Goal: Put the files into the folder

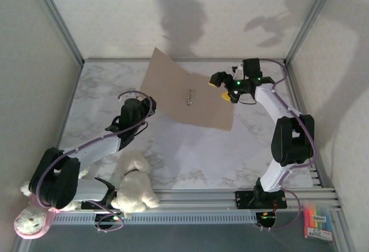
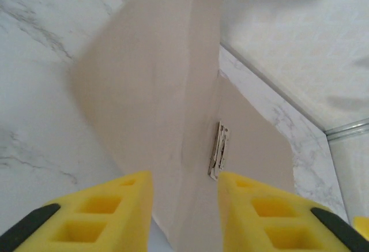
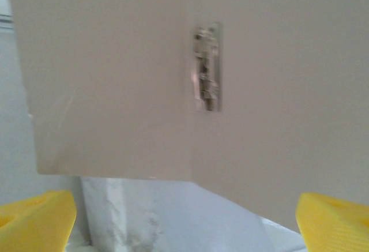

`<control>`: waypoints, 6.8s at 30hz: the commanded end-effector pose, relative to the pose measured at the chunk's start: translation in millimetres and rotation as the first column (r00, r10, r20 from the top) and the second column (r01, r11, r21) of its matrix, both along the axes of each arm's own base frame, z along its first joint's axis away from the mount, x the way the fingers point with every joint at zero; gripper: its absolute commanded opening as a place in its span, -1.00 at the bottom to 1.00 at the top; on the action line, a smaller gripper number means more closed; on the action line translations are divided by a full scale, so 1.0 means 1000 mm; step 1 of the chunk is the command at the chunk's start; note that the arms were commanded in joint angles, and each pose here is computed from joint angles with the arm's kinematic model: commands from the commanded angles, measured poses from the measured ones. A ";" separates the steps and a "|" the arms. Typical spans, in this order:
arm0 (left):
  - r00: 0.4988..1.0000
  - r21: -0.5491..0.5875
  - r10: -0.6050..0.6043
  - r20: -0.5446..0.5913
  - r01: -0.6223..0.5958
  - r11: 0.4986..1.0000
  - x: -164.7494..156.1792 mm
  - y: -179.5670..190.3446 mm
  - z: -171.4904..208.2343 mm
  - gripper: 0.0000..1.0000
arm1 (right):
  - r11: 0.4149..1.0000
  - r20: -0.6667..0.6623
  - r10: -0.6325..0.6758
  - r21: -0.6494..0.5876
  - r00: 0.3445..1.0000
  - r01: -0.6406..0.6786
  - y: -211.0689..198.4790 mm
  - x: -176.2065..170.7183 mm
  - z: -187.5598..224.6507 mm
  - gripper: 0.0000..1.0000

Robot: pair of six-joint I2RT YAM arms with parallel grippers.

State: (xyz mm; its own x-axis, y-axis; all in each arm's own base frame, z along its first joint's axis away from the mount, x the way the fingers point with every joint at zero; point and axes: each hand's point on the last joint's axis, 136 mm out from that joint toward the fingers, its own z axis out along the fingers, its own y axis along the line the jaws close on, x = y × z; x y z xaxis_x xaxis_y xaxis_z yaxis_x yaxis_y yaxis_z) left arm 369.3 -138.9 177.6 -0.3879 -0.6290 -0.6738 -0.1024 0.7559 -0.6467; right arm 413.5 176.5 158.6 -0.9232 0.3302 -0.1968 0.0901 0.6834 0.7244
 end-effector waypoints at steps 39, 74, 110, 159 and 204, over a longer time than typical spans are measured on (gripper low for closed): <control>0.891 0.072 -0.025 -0.453 0.065 0.995 0.083 0.026 -0.134 0.60 | 0.960 -0.128 -0.071 -0.277 0.989 0.033 -0.034 0.078 -0.127 0.94; 0.734 0.053 -0.636 -0.239 0.664 0.746 0.008 -0.216 -0.026 0.58 | 0.947 -0.215 -0.295 -0.196 0.931 0.255 -0.083 -0.142 -0.064 0.98; 0.564 -0.007 -0.703 -0.434 0.778 0.628 -0.041 -0.312 -0.119 0.59 | 0.788 -0.272 -0.614 -0.262 0.741 0.557 -0.202 -0.147 -0.128 0.97; 0.224 -0.300 -0.869 -0.441 0.876 0.378 -0.180 -0.395 -0.115 0.54 | 0.795 -0.287 -0.605 -0.265 0.742 0.546 -0.199 -0.165 -0.090 0.97; 0.418 0.005 -0.761 -0.496 0.878 0.479 -0.092 -0.366 -0.139 0.56 | 0.780 -0.343 -0.623 -0.328 0.703 0.532 -0.222 -0.119 -0.138 0.98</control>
